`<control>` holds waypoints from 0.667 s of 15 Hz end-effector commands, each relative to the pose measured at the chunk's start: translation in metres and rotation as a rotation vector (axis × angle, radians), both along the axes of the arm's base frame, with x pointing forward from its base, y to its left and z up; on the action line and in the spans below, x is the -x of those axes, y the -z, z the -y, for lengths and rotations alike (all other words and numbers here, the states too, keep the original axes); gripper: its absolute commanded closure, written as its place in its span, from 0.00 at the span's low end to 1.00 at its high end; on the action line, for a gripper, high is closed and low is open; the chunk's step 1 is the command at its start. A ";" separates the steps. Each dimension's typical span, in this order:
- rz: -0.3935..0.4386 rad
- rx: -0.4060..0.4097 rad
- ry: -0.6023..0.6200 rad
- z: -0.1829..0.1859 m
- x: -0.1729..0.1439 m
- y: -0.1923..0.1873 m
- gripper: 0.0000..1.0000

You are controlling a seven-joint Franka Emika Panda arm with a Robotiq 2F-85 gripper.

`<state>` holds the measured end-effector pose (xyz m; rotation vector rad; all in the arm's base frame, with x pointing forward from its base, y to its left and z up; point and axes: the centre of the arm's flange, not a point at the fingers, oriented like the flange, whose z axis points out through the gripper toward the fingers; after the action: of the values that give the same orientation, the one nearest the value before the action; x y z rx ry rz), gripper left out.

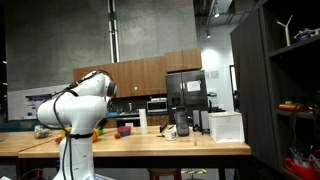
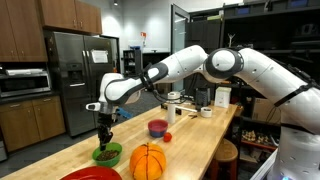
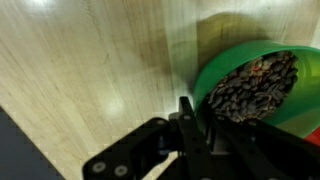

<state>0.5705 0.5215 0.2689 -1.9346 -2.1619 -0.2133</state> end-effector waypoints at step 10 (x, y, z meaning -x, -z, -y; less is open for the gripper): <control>-0.014 0.048 0.100 0.053 -0.033 -0.032 0.99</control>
<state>0.5956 0.4955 0.2838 -2.0010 -2.1211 -0.1967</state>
